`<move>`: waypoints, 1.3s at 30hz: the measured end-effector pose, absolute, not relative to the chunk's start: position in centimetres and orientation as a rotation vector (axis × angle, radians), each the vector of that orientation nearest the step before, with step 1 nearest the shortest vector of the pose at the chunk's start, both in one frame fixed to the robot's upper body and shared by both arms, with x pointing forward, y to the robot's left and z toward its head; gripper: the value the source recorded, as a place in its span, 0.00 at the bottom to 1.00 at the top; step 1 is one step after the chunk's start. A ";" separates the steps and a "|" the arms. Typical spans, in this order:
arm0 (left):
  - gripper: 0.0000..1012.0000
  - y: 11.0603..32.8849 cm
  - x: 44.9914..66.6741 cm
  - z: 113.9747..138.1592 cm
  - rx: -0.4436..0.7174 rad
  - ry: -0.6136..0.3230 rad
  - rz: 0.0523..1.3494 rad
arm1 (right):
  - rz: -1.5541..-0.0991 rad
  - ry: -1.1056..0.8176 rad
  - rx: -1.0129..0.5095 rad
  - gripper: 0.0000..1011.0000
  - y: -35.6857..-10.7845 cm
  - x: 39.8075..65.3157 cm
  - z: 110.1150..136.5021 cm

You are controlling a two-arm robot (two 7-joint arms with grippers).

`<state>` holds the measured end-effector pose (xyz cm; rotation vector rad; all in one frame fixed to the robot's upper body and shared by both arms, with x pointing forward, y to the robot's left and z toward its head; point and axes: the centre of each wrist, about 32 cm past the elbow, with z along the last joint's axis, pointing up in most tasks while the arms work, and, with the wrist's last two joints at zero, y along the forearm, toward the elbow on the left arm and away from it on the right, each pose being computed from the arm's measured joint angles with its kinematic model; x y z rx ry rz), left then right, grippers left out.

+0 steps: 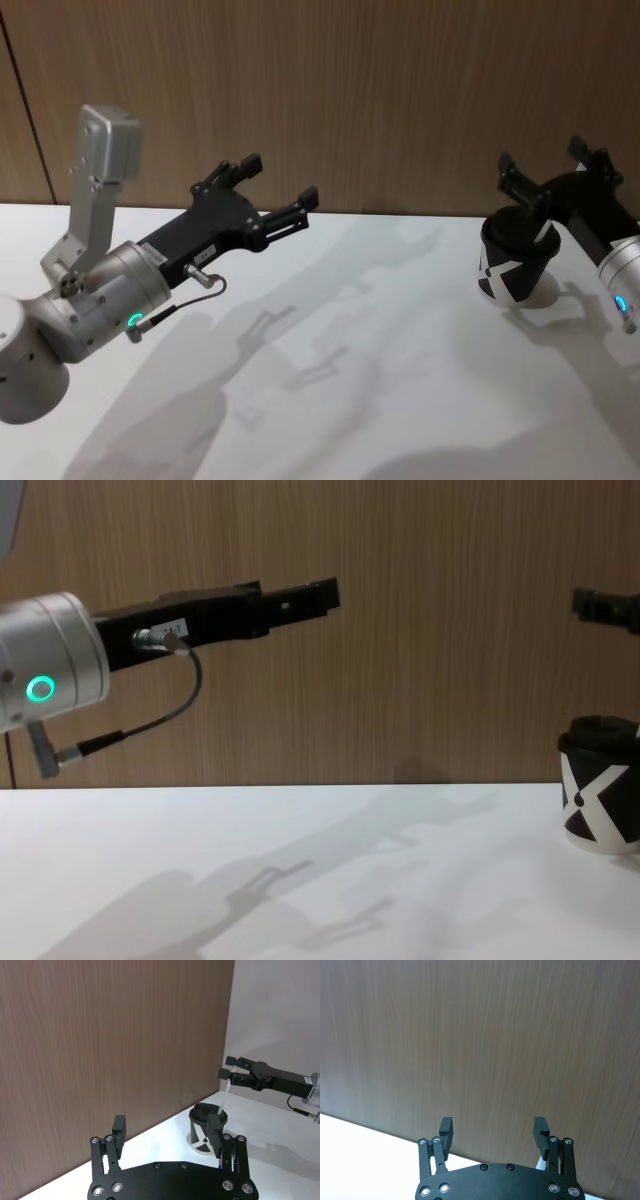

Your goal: Pick up the straw with one hand, pass it to the other hand, and insert it into the cup.

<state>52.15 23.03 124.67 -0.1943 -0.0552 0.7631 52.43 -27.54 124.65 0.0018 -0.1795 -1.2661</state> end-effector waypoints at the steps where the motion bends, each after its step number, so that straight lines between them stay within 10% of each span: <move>1: 0.99 23.0 52.3 124.8 -0.193 -0.058 0.760 | -1.263 -0.187 0.003 0.99 -27.5 52.3 124.5; 39: 0.99 20.1 55.3 126.5 -0.130 -0.252 0.690 | -1.133 -0.224 0.015 0.99 -25.9 49.8 123.1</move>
